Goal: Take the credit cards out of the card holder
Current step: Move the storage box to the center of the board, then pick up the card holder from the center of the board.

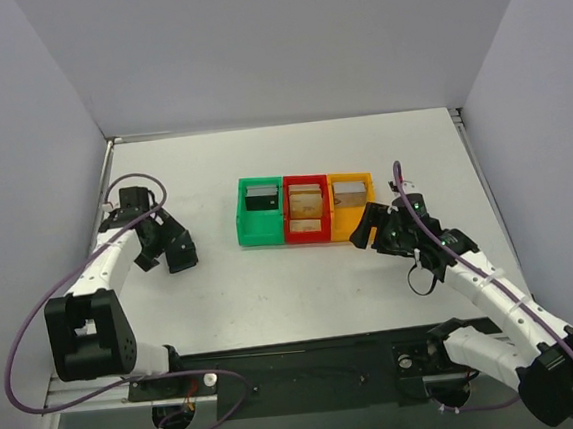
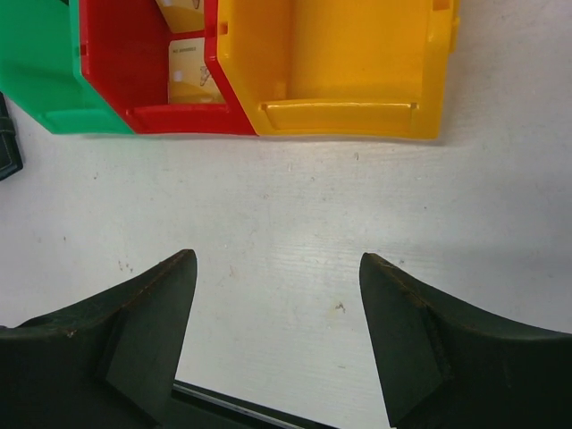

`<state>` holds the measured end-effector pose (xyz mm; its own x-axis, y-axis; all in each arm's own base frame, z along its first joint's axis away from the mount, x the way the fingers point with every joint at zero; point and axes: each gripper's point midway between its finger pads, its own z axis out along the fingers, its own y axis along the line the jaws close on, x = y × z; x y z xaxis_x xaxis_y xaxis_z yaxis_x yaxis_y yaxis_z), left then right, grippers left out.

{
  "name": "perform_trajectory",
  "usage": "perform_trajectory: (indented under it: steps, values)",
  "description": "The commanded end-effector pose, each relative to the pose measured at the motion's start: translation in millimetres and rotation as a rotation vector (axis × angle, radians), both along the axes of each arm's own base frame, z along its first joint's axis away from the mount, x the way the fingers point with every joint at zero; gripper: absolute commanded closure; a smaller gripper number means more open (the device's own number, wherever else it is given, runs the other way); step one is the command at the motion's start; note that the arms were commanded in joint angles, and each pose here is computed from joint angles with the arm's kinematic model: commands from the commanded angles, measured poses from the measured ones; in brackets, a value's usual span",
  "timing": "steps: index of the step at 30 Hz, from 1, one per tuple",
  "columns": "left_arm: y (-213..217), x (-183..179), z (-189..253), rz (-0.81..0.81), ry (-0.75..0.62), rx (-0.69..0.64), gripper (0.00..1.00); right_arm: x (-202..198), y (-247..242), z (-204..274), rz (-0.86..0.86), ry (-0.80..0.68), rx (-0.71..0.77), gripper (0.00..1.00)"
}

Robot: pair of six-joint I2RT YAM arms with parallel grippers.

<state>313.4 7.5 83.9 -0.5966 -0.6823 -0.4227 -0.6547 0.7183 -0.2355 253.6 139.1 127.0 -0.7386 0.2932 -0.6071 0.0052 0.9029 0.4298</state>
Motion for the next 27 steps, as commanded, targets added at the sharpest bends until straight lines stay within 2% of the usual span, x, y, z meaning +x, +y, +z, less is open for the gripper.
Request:
perform_trajectory:
  steps: [1, 8, 13, 19, 21, 23, 24, 26, 27]
  values:
    - [7.7, 4.3, 0.4, -0.024, 0.022, 0.078, 0.03, -9.5, -3.6, -8.2, 0.019, 0.000, -0.020, 0.32]
    - [11.1, 6.4, -19.9, -0.050, 0.082, 0.106, 0.03, -11.8, -1.4, -14.2, 0.031, 0.012, -0.012, 0.32]
    - [4.9, 13.9, -36.5, -0.070, 0.104, 0.068, 0.16, -12.1, 0.2, -12.8, 0.039, 0.008, -0.005, 0.32]
    - [-0.2, 19.5, -47.6, -0.096, 0.116, 0.043, 0.21, -14.6, -1.8, -14.5, 0.037, 0.010, -0.009, 0.32]
    - [-1.7, 18.3, -52.2, -0.107, 0.124, 0.038, 0.30, -14.5, -1.9, -14.4, 0.034, 0.010, -0.007, 0.32]
    - [-5.5, 17.1, -55.8, -0.123, 0.124, 0.022, 0.47, -14.4, -1.4, -14.5, 0.033, 0.013, -0.005, 0.32]
    - [-7.7, 17.1, -56.2, -0.128, 0.120, 0.012, 0.59, -14.1, -0.5, -14.7, 0.035, 0.016, -0.004, 0.32]
    - [-10.5, 15.2, -56.5, -0.132, 0.116, 0.002, 0.73, -13.2, -0.2, -14.0, 0.034, 0.016, -0.002, 0.32]
    - [-11.0, 12.9, -58.6, -0.134, 0.122, 0.002, 0.76, -12.7, 0.3, -13.5, 0.035, 0.015, 0.000, 0.32]
